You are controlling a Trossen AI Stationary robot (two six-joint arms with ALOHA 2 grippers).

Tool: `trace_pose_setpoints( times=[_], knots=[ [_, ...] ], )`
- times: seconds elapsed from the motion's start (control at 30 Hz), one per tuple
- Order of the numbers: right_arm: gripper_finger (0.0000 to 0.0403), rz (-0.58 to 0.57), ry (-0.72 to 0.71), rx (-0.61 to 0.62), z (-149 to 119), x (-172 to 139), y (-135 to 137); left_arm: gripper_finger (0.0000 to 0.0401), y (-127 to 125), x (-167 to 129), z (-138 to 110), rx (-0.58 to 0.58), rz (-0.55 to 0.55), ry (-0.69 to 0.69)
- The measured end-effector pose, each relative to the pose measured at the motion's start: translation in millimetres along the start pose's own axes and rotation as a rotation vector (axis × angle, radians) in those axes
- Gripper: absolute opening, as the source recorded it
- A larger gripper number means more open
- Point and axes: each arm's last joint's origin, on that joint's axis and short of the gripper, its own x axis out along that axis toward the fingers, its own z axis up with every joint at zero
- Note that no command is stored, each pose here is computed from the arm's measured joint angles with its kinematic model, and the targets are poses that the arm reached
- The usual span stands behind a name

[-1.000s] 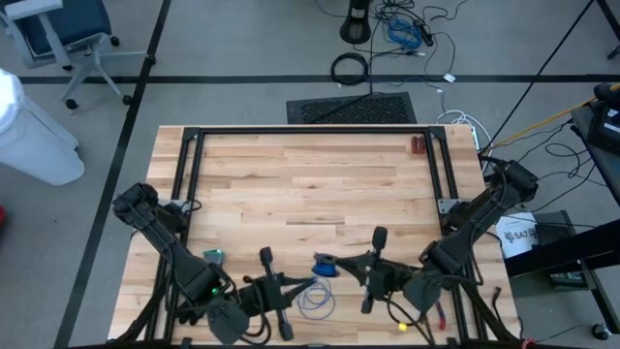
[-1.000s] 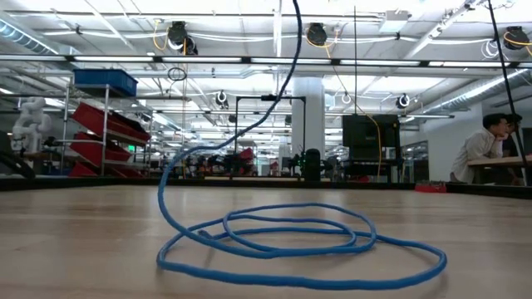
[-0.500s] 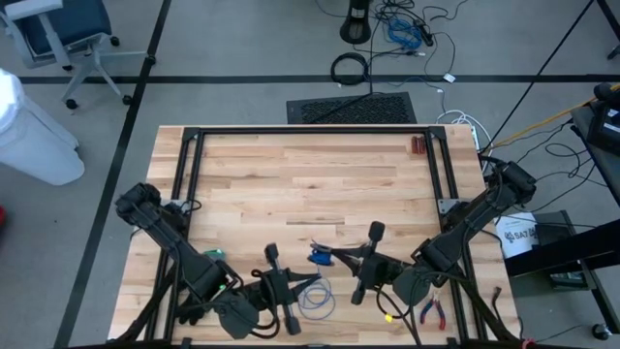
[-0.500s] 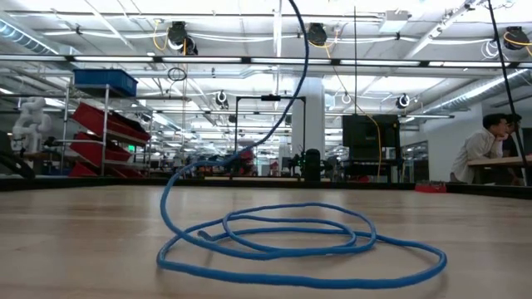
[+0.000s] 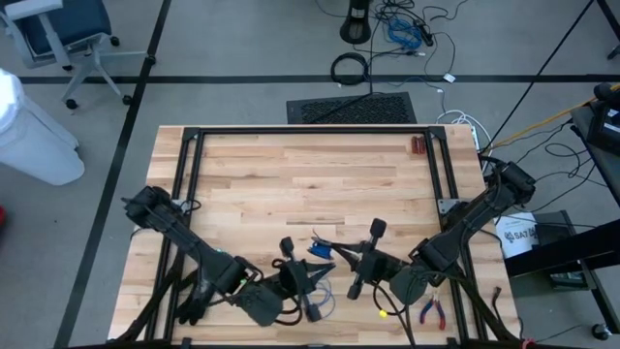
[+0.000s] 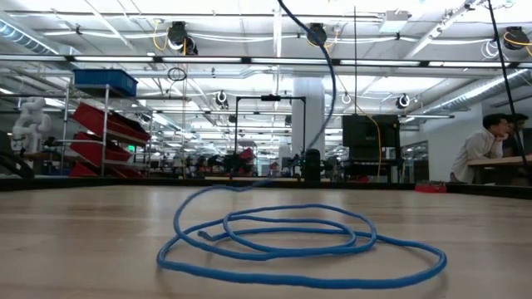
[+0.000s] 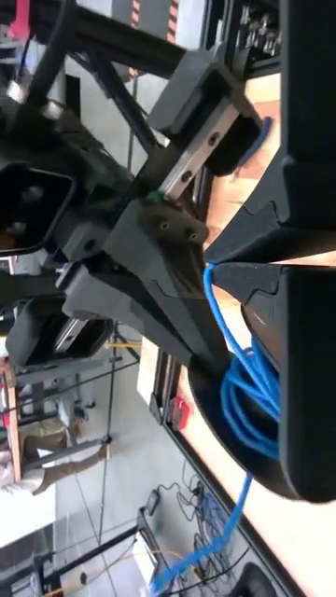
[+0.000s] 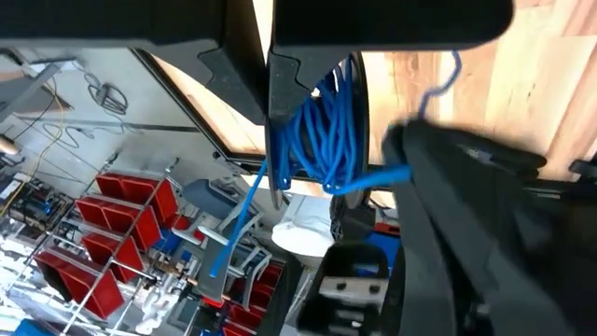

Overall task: Coil cords
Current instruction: Coil the blue wire onto the spool

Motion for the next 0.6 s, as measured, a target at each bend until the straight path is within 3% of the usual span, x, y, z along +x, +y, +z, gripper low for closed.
trace_pose_setpoints(
  times=[0.33,0.6],
  knots=[
    [0.0000,-0.003,-0.004,0.069,1,1,-1,0.0003,-3,16,-13,-0.012,0.001,0.020],
    [0.0000,-0.004,-0.025,0.099,5,1,-1,0.0072,-4,16,-13,-0.034,-0.012,0.024]
  ],
)
